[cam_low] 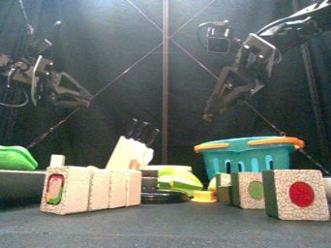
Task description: Grab sushi piece
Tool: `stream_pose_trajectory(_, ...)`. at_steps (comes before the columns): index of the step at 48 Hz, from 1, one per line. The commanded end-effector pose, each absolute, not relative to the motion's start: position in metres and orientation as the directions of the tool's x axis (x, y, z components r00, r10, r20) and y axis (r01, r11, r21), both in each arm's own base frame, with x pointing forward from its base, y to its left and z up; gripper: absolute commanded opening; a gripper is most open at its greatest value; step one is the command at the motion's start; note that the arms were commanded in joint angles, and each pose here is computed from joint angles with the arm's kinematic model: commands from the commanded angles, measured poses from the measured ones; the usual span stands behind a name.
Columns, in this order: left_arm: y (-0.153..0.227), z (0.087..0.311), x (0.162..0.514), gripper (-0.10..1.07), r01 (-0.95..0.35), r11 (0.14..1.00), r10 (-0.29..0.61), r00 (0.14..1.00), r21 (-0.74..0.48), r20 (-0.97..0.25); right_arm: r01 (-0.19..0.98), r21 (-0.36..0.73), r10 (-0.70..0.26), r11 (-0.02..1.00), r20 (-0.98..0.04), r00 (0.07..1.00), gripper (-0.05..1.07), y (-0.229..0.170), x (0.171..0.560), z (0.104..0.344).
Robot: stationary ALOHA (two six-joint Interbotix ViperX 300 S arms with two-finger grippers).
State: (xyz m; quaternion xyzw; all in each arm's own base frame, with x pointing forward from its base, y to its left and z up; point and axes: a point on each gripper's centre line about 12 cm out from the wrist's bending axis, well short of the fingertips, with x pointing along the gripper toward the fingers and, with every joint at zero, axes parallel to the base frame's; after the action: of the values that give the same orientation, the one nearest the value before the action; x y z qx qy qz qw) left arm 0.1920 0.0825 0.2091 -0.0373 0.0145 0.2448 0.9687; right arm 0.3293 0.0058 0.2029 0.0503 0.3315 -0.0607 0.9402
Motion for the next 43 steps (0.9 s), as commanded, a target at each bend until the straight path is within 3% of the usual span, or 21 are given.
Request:
stream_pose_trajectory(1,0.081,0.213,0.195,0.77,-0.461,0.887,0.460,0.888,-0.044,-0.031,0.120,0.050,-0.065,0.992,-0.610,0.789,0.72,0.011,0.327,0.209)
stream_pose_trajectory(20,0.054,0.208,0.206,0.77,-0.272,0.956,0.281,0.956,0.108,-0.086,0.090,0.026,-0.047,0.996,-0.690,0.722,0.71,0.020,0.320,0.174)
stream_pose_trajectory(43,0.052,0.204,0.205,0.77,-0.259,0.960,0.271,0.956,0.110,-0.110,0.080,0.014,-0.042,0.997,-0.751,0.659,0.72,0.028,0.332,0.145)
